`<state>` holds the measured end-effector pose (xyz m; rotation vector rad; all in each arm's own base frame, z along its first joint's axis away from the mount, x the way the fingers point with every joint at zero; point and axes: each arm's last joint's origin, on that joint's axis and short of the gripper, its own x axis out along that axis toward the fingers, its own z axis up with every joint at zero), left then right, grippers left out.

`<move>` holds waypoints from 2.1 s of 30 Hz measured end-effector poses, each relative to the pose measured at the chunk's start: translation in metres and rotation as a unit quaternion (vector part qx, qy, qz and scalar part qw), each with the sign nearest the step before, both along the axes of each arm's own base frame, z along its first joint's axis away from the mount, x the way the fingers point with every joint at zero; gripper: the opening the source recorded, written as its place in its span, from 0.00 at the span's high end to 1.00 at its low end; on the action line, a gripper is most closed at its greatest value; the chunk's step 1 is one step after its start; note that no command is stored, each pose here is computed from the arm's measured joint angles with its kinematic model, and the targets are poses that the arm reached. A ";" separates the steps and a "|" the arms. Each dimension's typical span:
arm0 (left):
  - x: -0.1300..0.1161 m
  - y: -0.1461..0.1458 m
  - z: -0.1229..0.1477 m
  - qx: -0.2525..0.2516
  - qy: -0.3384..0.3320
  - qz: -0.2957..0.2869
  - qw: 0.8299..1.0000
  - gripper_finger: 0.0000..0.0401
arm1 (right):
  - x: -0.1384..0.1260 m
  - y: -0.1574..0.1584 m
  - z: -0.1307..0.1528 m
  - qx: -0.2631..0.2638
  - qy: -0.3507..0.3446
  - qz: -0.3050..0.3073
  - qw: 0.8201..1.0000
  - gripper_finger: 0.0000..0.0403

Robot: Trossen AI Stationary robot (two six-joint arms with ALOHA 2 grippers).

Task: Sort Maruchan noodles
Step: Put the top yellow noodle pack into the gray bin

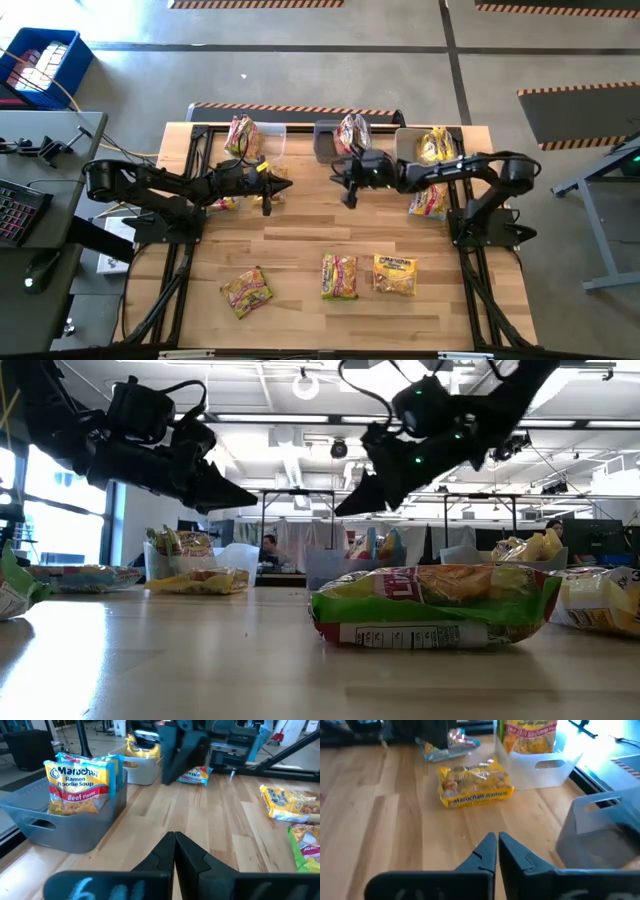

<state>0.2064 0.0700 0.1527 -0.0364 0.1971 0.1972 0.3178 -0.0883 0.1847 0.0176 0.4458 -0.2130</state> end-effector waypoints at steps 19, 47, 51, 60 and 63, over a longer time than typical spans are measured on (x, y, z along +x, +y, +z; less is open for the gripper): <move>0.001 0.001 -0.001 0.015 0.017 0.000 1.000 1.00 | -0.015 0.036 -0.019 0.095 -0.024 -0.055 0.994 0.60; -0.003 -0.027 0.005 -0.038 0.482 0.101 0.870 0.69 | -0.015 0.036 -0.018 0.044 -0.018 -0.044 0.998 0.95; -0.001 -0.033 0.000 -0.039 0.457 0.111 0.882 0.63 | -0.015 0.036 -0.018 0.044 -0.018 -0.043 0.998 0.95; -0.009 -0.032 -0.019 0.008 0.433 0.141 0.890 0.60 | -0.015 0.036 -0.019 0.044 -0.018 -0.044 0.998 0.95; -0.008 -0.034 -0.021 -0.002 0.439 0.108 0.892 0.62 | -0.015 0.036 -0.018 0.043 -0.018 -0.045 0.998 0.95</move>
